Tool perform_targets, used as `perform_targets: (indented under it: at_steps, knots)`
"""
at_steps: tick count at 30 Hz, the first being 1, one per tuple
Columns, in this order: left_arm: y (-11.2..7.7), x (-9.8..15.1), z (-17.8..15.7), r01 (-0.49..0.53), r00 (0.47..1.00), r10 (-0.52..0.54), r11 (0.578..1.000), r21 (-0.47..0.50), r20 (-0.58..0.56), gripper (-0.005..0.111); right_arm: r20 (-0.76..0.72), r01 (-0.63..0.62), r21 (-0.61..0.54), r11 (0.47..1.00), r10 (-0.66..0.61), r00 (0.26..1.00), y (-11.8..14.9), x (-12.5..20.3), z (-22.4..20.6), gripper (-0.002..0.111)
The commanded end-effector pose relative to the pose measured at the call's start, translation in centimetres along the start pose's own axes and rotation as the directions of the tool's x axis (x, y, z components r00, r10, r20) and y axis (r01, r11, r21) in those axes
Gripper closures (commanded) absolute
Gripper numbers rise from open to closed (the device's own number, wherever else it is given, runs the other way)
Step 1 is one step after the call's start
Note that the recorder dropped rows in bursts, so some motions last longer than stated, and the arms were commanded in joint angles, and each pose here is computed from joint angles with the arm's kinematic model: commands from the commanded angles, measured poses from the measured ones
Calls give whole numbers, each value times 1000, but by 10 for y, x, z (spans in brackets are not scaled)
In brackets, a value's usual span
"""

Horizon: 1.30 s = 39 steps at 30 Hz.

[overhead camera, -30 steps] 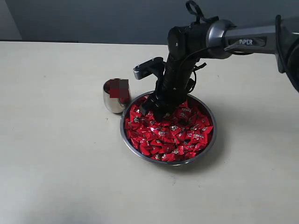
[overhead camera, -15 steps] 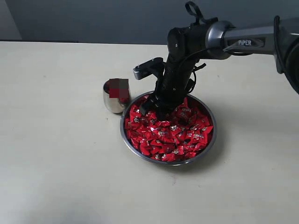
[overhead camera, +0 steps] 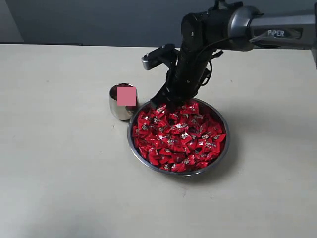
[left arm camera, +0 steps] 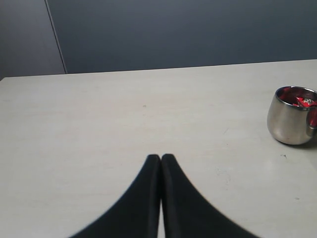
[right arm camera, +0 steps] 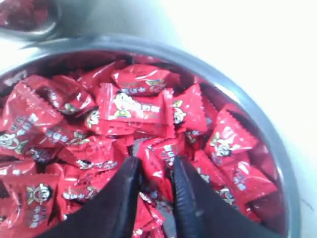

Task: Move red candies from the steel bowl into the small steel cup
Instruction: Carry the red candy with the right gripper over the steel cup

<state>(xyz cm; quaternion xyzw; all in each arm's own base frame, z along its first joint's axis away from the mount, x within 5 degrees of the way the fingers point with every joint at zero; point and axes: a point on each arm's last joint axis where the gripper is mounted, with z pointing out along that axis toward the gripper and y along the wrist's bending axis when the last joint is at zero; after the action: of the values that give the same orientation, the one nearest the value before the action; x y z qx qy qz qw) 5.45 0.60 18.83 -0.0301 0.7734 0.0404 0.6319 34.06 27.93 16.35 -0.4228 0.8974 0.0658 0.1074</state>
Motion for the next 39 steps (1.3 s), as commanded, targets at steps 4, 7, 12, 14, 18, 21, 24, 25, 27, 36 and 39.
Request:
perform_targets:
  at_steps: [4, 7, 12, 14, 18, 21, 24, 25, 27, 36, 39]
  knots:
    - [0, 1, 0, 0, 1000, 0, 1000, 7, 3, 106, 127, -34, 102, 994, 21, 992, -7, -8, -39, 109]
    - [0, 1, 0, 0, 1000, 0, 1000, 7, 3, 106, 239, -43, 127, 991, 11, 971, -9, -18, -46, 109]
    - [0, 1, 0, 0, 1000, 0, 1000, 7, 3, 106, 366, -74, 54, 996, 49, 929, -5, -45, -68, 109]
    - [0, 1, 0, 0, 1000, 0, 1000, 7, 3, 106, 390, -43, 16, 999, 33, 920, -2, -57, -73, 109]
    - [0, 1, 0, 0, 1000, 0, 1000, 7, 3, 106, 377, -5, -54, 999, 25, 926, 1, -76, -74, 109]
    - [0, 1, 0, 0, 1000, 0, 1000, 7, 3, 106, 339, 25, -74, 997, 2, 941, 0, -87, -66, 109]
    - [0, 1, 0, 0, 1000, 0, 1000, 7, 3, 106, 300, 43, -96, 994, -13, 954, -1, -94, -56, 109]
    - [0, 1, 0, 0, 1000, 0, 1000, 7, 3, 106, 291, 48, -110, 993, -14, 957, 0, -95, -54, 109]
    - [0, 1, 0, 0, 1000, 0, 1000, 7, 3, 106, 290, 62, -156, 986, -14, 957, 4, -98, -49, 109]
    - [0, 1, 0, 0, 1000, 0, 1000, 7, 3, 106, 260, 95, -252, 963, -27, 965, 19, -99, -29, 109]
    - [0, 1, 0, 0, 1000, 0, 1000, 7, 3, 106, 246, 107, -251, 962, -44, 968, 26, -100, -21, 109]
